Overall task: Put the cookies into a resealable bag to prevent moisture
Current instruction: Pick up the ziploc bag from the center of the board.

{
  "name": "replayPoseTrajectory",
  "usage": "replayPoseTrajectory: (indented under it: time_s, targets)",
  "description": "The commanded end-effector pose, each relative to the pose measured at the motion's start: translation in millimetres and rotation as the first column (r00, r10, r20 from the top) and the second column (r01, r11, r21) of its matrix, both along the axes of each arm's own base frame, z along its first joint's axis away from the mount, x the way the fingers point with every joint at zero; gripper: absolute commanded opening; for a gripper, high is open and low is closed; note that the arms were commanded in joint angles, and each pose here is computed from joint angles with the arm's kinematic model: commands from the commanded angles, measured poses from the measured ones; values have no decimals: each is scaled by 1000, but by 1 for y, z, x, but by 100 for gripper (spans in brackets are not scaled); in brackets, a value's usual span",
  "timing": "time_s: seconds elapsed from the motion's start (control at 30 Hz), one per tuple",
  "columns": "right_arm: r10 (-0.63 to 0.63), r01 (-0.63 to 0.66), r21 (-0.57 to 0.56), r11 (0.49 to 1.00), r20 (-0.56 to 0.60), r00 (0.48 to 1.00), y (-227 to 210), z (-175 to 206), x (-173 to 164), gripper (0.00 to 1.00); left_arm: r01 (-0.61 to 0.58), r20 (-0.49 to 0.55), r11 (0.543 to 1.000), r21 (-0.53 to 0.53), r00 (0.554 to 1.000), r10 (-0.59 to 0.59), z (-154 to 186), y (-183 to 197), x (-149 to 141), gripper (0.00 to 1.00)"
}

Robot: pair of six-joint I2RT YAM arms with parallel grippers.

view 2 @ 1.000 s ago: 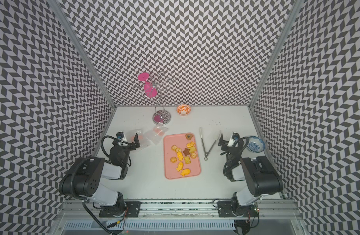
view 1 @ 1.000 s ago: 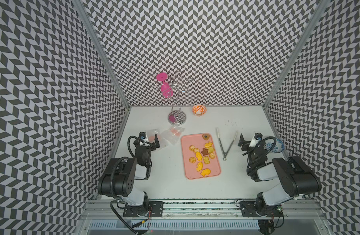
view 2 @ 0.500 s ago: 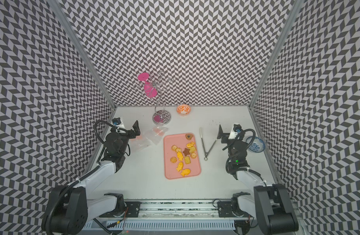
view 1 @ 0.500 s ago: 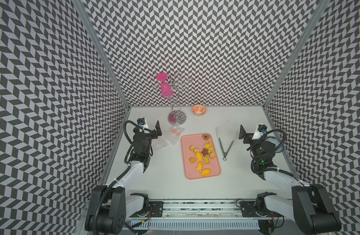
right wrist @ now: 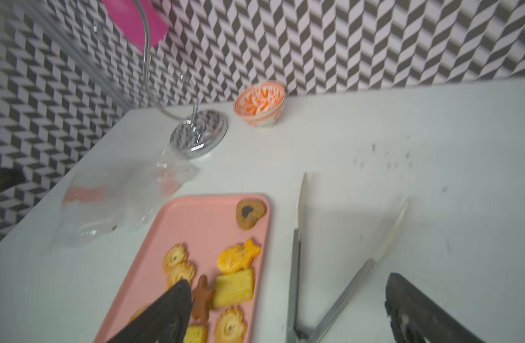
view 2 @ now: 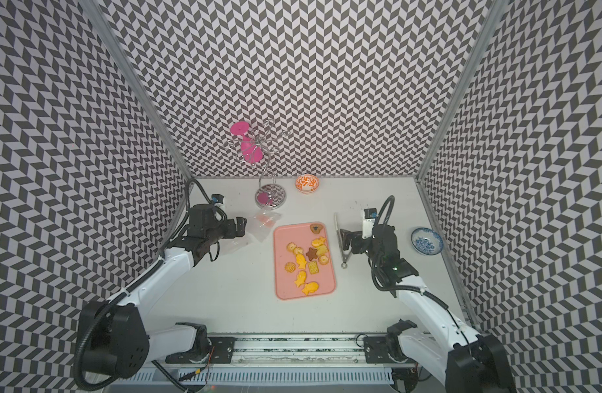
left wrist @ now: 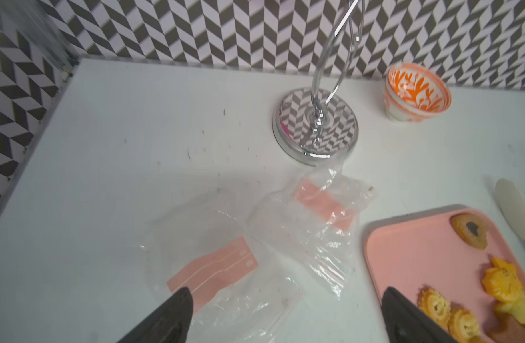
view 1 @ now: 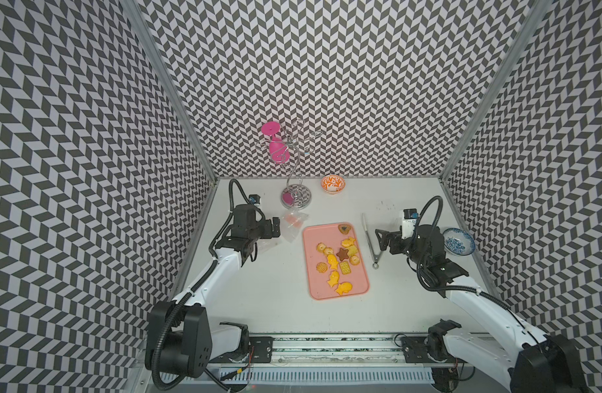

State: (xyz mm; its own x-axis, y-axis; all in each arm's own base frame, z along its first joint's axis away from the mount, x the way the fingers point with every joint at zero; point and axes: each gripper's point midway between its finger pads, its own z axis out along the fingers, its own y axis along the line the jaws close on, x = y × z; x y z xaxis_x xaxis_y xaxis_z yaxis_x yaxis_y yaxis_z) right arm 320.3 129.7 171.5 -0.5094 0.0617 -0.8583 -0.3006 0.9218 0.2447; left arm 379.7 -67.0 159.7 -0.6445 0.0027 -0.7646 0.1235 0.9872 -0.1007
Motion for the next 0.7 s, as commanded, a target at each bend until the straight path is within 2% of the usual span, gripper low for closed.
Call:
replayPoseTrajectory:
  time_s: [0.0,0.1,0.23,0.4,0.47,0.57,0.67]
  targets:
    - [104,-100,56,993,-75,992,25,2,-23,100,140,-145,979,148,982,-118,-20,1,-18,99]
    - [149,-145,46,988,-89,985,37,-2,-32,100,222,-155,930,294,971,-183,-19,9,-19,100]
    - [203,-201,31,979,-115,972,49,-6,-37,100,324,-269,828,458,938,-218,-34,25,-32,97]
    - [273,-272,23,962,-131,953,62,-7,-41,100,441,-380,729,523,887,-264,-63,24,-51,95]
    - [288,-288,25,957,-132,948,66,-7,-41,100,445,-398,698,561,884,-243,-71,31,-51,95]
    - [299,-298,26,954,-130,945,69,-7,-39,100,439,-391,664,606,891,-232,-74,36,-41,94]
    - [306,-304,36,952,-129,943,72,-6,-39,100,471,-446,642,605,868,-216,-86,35,-38,90]
